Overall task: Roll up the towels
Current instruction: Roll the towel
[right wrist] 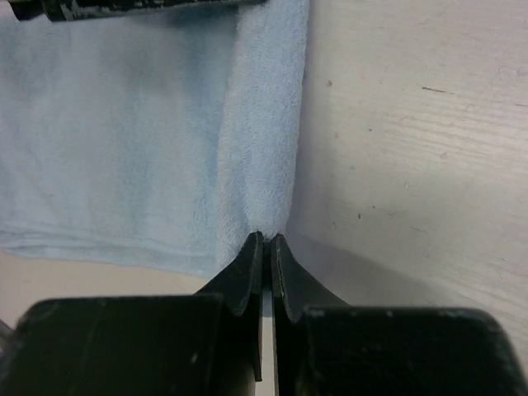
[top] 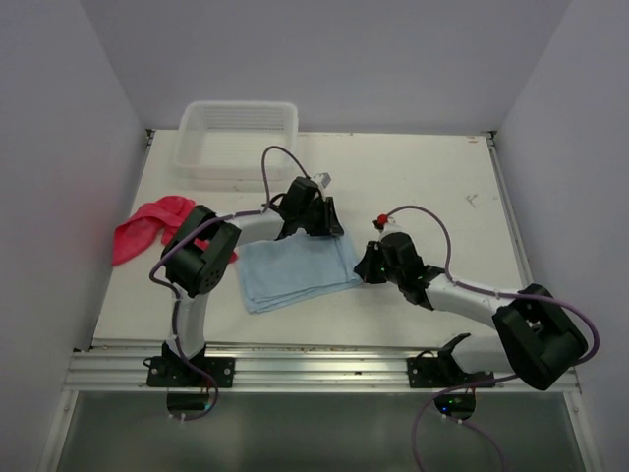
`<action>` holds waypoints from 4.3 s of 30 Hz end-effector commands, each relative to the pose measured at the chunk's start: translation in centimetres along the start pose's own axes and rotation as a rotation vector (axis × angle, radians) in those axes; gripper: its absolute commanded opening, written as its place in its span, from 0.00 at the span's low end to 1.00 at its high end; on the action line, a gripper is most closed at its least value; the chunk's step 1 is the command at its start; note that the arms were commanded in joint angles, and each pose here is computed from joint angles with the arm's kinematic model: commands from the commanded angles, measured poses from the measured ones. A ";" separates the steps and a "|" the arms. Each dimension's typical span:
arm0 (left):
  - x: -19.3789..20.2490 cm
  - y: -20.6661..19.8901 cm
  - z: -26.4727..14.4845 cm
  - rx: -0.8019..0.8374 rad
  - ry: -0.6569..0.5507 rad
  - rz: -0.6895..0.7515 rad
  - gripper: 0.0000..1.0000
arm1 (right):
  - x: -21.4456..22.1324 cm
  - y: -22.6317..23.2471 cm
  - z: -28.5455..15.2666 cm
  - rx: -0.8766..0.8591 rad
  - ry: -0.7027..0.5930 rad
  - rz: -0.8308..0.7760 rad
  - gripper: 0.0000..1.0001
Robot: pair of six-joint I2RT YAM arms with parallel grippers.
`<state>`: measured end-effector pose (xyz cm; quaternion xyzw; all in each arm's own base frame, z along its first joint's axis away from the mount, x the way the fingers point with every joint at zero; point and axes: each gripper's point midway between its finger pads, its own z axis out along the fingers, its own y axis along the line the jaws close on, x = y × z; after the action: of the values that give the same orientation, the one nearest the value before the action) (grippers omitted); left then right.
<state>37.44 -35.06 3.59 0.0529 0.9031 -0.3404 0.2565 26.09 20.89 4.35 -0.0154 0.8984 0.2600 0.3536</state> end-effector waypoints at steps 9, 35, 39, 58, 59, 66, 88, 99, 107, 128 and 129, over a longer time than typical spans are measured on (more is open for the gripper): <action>-6.0 -3.5 -3.2 0.055 -0.133 0.045 0.37 | -2.0 -2.3 -1.5 0.253 -0.087 -0.270 0.00; -6.7 -5.4 -5.3 0.103 -0.153 0.058 0.38 | -2.6 1.7 -1.6 0.595 -0.144 -0.848 0.00; -6.3 -5.5 -5.5 0.110 -0.144 0.061 0.38 | -1.9 2.1 -0.8 0.625 -0.127 -0.909 0.00; -1.7 -5.3 -3.4 0.156 -0.054 0.073 0.37 | 0.4 3.0 1.0 0.686 -0.069 -1.062 0.00; -1.3 -4.9 -3.2 0.145 -0.048 0.073 0.37 | 0.4 3.0 1.0 0.687 -0.067 -1.062 0.00; 0.4 -2.2 -2.0 0.066 -0.017 0.064 0.37 | 0.4 3.5 1.2 0.672 -0.073 -1.022 0.00; 2.7 1.7 0.0 -0.045 0.024 0.052 0.36 | -2.6 5.8 -2.5 0.520 -0.198 -0.705 0.38; 2.5 1.4 -0.2 -0.039 0.016 0.058 0.36 | -2.3 2.4 -2.8 0.233 -0.127 -0.208 0.49; 2.1 1.1 -0.6 -0.037 0.010 0.064 0.36 | -2.7 2.5 -1.4 -0.025 -0.090 0.097 0.59; 1.6 0.8 -1.1 -0.039 -0.002 0.061 0.36 | 0.5 0.8 2.0 -0.070 0.028 0.163 0.39; 1.5 0.7 -1.2 -0.037 -0.007 0.058 0.36 | 0.5 0.7 2.0 -0.066 0.027 0.157 0.31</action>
<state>35.62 -35.04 3.54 0.0745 0.9006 -0.3427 0.2569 26.58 22.01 2.66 0.0539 0.8992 0.3019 0.3120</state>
